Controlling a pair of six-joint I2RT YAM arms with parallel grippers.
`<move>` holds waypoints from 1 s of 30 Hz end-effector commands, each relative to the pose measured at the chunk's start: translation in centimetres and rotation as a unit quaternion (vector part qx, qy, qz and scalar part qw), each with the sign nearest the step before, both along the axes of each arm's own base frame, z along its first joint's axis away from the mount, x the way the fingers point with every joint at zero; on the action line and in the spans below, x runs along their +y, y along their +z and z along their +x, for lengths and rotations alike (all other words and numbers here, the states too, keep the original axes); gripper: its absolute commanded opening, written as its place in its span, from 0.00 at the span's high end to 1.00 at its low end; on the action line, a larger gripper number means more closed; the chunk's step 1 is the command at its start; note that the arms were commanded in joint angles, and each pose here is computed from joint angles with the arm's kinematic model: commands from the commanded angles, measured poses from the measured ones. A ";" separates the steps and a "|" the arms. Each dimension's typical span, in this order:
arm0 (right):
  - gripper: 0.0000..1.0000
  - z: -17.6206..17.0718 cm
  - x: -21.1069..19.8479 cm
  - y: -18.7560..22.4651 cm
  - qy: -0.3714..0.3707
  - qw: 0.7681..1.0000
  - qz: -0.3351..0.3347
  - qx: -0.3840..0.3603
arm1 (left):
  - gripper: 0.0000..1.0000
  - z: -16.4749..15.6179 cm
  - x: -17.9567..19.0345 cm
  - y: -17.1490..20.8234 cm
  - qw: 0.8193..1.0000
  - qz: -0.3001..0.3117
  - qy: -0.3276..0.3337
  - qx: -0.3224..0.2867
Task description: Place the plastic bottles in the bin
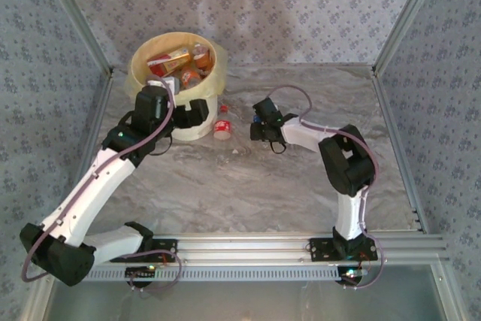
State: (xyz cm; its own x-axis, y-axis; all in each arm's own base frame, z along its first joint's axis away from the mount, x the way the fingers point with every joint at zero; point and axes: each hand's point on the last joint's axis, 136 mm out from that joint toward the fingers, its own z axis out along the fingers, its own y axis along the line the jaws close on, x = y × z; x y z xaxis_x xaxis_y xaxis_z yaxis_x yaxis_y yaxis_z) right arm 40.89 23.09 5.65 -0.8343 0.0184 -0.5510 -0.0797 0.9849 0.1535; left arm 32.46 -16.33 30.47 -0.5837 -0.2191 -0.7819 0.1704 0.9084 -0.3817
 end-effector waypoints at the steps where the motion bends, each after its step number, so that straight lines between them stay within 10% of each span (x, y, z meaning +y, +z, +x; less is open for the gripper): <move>1: 0.49 0.8 0.1 4.0 0.000 0.996 0.044 -0.075 | 0.02 0.3 -1.7 1.4 0.999 -0.030 -0.035 -0.012; 16: 0.55 -4.9 1.8 17.0 0.122 0.942 0.215 -0.226 | 0.02 1.2 -11.2 2.8 0.952 -0.226 -0.207 0.023; 30: 0.54 -10.3 5.6 21.1 0.245 0.902 0.271 -0.229 | 0.02 1.6 -17.9 0.4 0.948 -0.175 -0.260 0.059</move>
State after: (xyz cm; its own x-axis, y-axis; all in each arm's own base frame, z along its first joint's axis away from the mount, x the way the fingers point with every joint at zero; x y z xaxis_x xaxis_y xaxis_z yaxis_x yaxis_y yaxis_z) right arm 32.03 27.64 25.73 -0.5240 0.1084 -0.8448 -0.5981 0.6594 0.4555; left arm 34.01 -33.56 30.34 -0.7820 -0.1359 -0.6082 0.4636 0.5254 -0.7135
